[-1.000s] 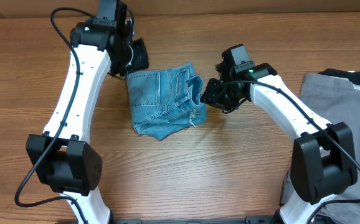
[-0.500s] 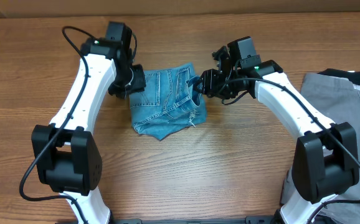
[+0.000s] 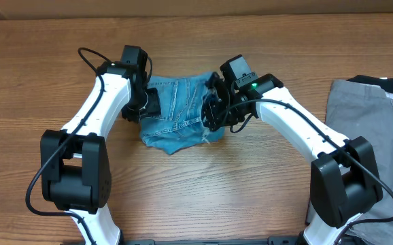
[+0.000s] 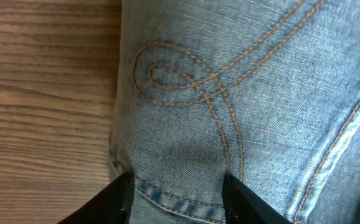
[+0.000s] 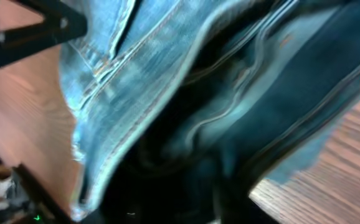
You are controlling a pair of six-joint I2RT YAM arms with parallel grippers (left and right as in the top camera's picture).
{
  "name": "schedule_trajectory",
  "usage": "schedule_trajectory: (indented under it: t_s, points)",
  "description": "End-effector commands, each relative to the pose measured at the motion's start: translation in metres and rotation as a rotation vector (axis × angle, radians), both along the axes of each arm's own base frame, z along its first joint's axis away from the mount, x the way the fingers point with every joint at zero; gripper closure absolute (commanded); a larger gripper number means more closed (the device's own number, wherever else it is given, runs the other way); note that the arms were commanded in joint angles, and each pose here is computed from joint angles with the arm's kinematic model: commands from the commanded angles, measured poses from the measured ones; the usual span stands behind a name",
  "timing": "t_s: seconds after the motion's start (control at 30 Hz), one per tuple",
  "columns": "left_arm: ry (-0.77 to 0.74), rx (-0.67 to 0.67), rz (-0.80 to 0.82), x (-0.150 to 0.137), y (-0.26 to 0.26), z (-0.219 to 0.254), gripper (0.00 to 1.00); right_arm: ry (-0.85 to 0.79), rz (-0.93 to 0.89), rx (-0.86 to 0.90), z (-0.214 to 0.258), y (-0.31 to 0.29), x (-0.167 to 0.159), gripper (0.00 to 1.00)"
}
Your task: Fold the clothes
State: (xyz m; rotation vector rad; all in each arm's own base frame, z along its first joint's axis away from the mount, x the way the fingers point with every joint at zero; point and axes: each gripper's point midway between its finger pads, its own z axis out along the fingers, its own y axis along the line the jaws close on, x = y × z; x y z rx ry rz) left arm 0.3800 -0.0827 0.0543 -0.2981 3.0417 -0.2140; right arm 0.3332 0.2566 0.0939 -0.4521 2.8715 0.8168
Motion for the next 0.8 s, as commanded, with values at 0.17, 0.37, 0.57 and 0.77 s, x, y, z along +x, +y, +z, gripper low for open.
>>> schedule_trajectory:
  t_s: [0.17,0.37,0.57,0.77]
  points:
    - [0.007,0.016,-0.014,-0.003,0.001,-0.007,0.49,-0.110,-0.122,-0.014,0.045,-0.034,0.042,0.53]
    - [0.003,0.015,-0.014,-0.001,0.001,-0.006,0.48,-0.061,0.004,0.168,0.075,-0.005,0.019,0.36]
    - [0.004,0.016,-0.014,-0.001,0.001,-0.007,0.48,-0.033,0.084,0.142,0.059,0.014,-0.006,0.47]
    - [0.003,0.016,-0.014,-0.001,0.001,-0.007,0.47,-0.043,-0.014,-0.097,0.014,-0.011,-0.006,0.83]
